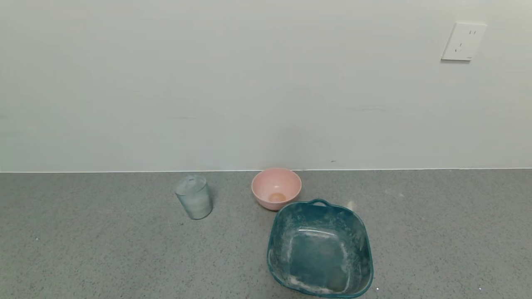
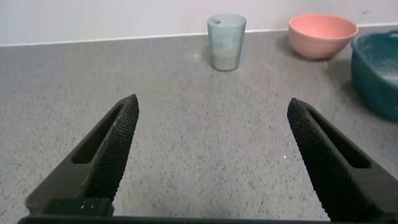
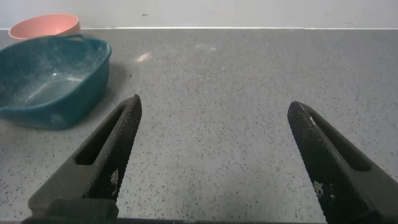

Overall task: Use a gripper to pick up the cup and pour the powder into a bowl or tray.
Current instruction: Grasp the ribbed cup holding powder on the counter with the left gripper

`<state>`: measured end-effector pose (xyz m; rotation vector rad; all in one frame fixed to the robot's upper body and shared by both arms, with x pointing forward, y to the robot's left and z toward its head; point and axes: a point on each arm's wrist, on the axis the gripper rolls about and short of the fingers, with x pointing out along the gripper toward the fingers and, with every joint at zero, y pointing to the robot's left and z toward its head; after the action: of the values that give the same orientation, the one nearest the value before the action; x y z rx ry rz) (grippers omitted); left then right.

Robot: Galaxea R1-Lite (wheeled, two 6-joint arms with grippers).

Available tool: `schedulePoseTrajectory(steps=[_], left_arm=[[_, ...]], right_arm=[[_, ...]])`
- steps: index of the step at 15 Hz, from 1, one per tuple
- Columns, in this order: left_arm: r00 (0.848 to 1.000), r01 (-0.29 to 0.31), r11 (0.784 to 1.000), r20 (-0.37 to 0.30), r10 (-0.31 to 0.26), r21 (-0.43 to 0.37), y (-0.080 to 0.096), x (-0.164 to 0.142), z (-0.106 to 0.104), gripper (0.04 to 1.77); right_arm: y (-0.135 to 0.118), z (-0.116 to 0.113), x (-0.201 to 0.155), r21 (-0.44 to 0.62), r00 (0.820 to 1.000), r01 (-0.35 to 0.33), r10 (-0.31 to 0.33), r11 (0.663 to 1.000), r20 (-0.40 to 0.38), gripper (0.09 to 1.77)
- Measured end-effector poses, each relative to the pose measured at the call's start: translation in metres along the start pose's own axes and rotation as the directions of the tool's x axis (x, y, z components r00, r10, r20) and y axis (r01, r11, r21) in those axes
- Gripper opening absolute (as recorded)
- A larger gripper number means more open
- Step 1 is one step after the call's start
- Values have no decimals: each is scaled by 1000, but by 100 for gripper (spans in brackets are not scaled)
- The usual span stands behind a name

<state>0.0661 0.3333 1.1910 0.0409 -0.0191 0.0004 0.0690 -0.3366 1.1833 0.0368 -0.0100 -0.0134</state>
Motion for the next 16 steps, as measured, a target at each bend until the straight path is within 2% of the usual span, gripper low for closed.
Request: schedulePoseTrajectory(steps=[4,8,11,13,15,16], left_arm=[[999,-5,1000,53,5,-1,1,-6,25,172],[1000,-4,1000,20,4,3,3,3,61,172],[999,4,1000,-54,-3,12,4,26,96,172],[992,13,1000,-127,-10,28,5,50,115,172],[977,40,998,-210,-28,54,5,78,126,172],[965,65,996,-257,-48,59,5,94,129,172]], right_arm=[[0,0,0,0,1000,0,0,1000,0,171],[0,0,0,0,1000,0,0,1000,0,171],[0,0,0,0,1000,0,0,1000,0,171],[0,0,0,0,1000,0,0,1000,0,171],[0,0,0,0,1000,0,0,1000,0,171],[0,0,0,0,1000,0,0,1000,0,171]])
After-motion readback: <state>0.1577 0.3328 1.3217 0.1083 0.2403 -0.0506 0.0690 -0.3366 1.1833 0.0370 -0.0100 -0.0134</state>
